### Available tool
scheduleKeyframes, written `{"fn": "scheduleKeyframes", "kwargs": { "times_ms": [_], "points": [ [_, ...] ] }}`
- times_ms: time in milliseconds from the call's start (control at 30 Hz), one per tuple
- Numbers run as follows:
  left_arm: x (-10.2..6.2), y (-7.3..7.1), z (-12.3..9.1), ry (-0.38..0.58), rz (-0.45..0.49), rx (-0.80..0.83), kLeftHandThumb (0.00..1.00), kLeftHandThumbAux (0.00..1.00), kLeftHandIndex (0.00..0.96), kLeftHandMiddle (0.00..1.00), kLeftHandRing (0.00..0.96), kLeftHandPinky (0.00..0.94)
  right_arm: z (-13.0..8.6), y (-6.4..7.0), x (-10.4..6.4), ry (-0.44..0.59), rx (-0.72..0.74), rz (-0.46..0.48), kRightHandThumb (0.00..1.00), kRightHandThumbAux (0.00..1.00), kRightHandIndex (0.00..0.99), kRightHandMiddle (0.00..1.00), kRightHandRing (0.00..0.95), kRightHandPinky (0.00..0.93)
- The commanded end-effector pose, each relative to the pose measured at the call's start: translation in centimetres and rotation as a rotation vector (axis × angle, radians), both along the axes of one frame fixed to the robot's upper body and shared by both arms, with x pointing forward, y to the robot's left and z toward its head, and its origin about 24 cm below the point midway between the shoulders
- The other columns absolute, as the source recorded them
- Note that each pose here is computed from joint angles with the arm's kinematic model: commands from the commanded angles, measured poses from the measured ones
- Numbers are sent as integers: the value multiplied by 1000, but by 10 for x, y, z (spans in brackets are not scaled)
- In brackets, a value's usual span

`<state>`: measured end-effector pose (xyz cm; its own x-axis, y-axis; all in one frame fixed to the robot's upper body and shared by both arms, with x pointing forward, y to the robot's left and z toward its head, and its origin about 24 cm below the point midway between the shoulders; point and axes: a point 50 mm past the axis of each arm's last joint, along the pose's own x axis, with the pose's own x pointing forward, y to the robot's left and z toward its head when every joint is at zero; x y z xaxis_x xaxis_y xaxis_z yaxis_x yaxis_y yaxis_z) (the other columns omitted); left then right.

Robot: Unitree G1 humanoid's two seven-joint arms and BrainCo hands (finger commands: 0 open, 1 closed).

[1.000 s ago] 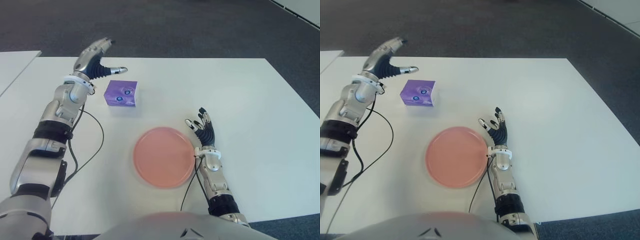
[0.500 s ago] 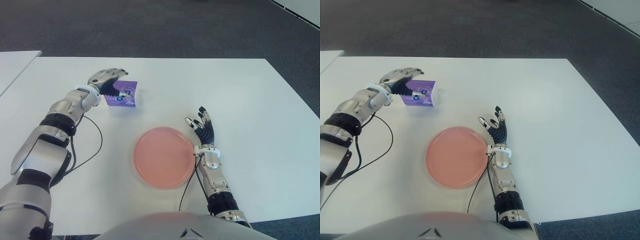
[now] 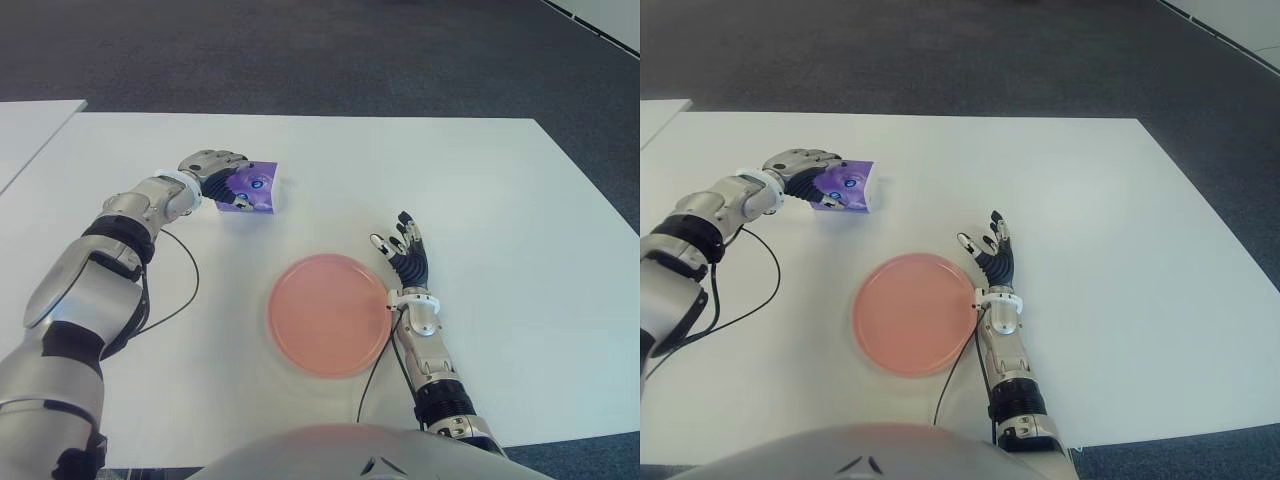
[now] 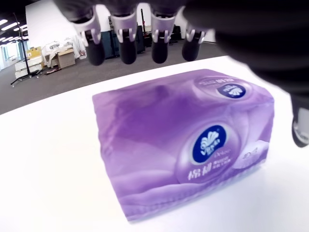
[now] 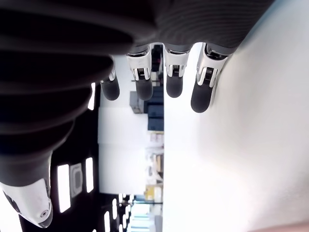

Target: Put the tissue paper into the plate.

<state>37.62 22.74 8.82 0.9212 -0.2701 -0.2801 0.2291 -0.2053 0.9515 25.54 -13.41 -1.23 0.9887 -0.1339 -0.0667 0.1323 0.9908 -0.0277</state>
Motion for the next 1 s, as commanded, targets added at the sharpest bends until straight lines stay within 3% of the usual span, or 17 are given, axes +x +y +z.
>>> {"fn": "scheduleKeyframes", "kwargs": {
  "times_ms": [33,700,1000],
  "points": [
    [-1,-4,-13,51,14,49,36,384,0,0,0,0,-34,-2,-19,190,15,-31,163,652,58,22,0,8],
    [-8,-7,-41,-20,12,253,38,370,0,0,0,0,-38,-4,-17,156,15,-3,146,697,55,31,9,29],
    [-16,-9,-55,8,35,187,38,370,0,0,0,0,-38,-6,-17,145,11,6,138,700,54,34,13,33]
  ]
}}
